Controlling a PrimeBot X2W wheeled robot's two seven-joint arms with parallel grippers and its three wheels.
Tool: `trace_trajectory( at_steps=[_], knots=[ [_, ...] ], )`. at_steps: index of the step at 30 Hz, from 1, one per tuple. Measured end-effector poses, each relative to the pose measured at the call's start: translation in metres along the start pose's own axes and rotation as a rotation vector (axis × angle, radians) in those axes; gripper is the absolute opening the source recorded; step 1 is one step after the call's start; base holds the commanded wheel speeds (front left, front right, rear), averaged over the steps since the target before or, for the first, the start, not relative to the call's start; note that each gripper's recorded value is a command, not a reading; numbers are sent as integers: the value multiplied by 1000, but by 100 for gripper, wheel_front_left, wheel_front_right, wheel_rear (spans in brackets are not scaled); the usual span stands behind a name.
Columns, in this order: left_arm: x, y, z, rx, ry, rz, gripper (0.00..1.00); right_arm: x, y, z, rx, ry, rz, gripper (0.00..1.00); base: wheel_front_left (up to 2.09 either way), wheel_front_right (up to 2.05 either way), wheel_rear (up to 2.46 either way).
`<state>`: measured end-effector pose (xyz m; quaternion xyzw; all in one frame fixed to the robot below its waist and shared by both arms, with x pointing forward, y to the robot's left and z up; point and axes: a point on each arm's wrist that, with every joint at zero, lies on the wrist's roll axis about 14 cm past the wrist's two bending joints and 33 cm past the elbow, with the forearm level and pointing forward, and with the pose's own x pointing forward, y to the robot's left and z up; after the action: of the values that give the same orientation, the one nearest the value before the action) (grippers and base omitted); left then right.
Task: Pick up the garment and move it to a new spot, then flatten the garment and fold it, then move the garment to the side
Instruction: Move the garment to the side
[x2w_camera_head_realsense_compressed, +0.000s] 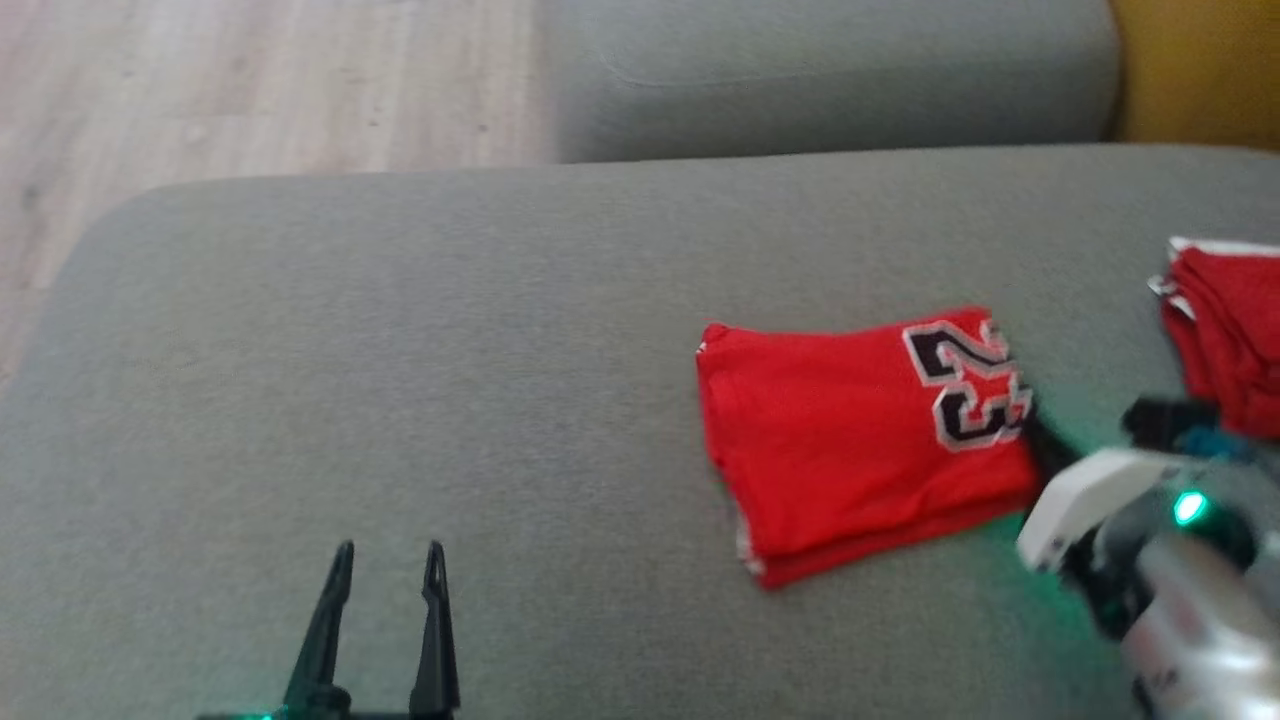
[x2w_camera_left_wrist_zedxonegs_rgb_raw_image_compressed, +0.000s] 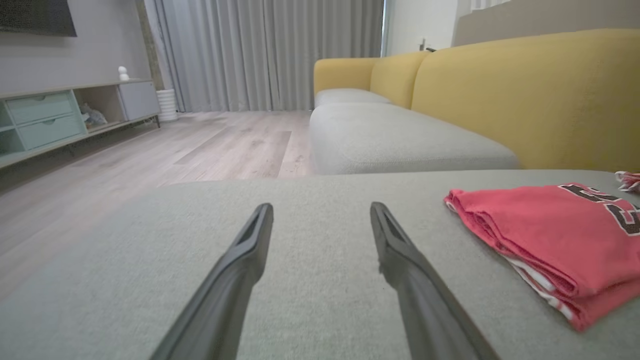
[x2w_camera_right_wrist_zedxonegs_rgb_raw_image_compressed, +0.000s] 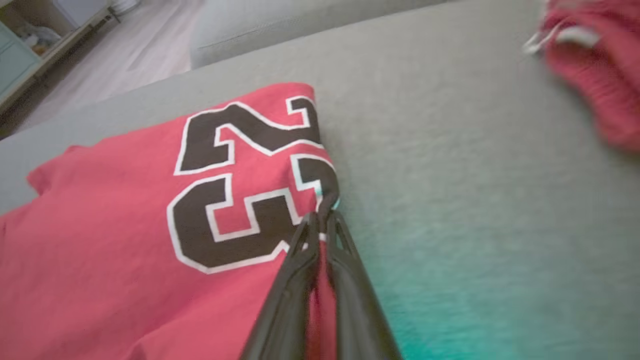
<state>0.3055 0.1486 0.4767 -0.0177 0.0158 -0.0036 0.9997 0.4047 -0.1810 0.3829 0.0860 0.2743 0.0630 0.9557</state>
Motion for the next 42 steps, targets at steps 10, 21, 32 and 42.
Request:
trace_trajectory(
  at_steps=[10,21,32,42],
  knots=[
    [48,-41,26,-64,-80,-135,100,-11,-66,105,-97,-218,-108,0,0,0,0],
    [88,-70,20,-171,-66,-202,100,-55,-162,164,-192,-268,-351,0,0,0,0],
    [101,-89,22,-168,-84,-280,100,-76,-182,171,-179,-281,-458,100,0,0,0],
    [68,-81,32,-120,-97,-283,100,-92,-129,76,-23,-243,-353,100,0,0,0]
  ],
)
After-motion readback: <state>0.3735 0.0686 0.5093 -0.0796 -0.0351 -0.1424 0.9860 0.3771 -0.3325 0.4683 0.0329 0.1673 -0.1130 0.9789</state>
